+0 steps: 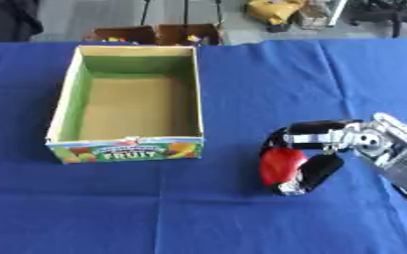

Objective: Pick up objects on the table and place them in the box.

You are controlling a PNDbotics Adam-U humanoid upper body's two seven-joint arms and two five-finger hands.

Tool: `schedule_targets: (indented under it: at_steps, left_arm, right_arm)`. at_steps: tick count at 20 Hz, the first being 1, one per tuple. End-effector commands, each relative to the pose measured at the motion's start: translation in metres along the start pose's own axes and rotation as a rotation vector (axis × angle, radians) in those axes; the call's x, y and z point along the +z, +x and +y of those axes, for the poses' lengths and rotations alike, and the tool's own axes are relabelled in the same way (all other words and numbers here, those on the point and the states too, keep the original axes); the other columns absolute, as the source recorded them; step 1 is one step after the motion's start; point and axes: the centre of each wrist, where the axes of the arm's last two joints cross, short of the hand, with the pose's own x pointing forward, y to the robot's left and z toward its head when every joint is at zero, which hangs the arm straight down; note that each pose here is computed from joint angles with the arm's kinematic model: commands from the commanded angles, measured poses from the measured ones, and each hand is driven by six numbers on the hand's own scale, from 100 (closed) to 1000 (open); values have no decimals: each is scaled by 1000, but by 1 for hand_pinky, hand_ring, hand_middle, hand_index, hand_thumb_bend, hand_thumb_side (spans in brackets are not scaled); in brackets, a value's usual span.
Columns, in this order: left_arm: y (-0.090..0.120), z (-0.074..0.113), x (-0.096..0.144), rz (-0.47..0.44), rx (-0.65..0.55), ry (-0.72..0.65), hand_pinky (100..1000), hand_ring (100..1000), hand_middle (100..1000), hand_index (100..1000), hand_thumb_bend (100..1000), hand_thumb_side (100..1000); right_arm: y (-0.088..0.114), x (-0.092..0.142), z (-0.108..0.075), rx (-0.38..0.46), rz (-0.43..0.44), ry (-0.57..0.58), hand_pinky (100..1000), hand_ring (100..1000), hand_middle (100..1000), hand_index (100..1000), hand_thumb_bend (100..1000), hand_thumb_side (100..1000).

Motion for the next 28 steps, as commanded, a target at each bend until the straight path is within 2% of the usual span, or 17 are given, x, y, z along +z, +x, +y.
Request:
schedule_targets:
  at_steps: [1,5,7,9,13,16,22,28]
  left_arm:
    - [5,3,-7,-32,-1,0,782,897,787,843,100,1000]
    - [5,3,-7,-31,-1,-3,782,898,787,841,100,1000]
    - [5,3,-7,-32,0,-4,782,898,787,841,100,1000]
    - [6,3,-7,-32,0,-4,782,898,786,840,100,1000]
    - [6,3,-8,-32,1,-6,781,898,785,838,100,1000]
    - [6,3,-8,-33,2,-7,780,898,783,836,100,1000]
    - [6,2,-8,-34,4,-8,778,897,781,832,100,1000]
    - [6,2,-8,-33,7,-11,781,897,778,827,100,1000]
  right_arm:
    - [-6,2,-2,-6,11,6,638,803,863,878,366,479]
    - [-7,2,-2,-16,9,-17,594,766,833,863,356,448]
    - [-7,0,-1,-21,12,-18,610,775,852,890,389,426]
    - [-9,-1,0,-31,19,-9,632,792,872,919,429,442]
    - [-12,-1,1,-45,33,0,615,785,873,921,427,418]
    - [-14,-1,1,-49,47,9,595,776,832,914,418,395]
    - [-18,-2,1,-72,61,1,549,722,773,807,389,374]
    - [-17,-3,0,-92,55,-37,534,661,717,764,362,318]
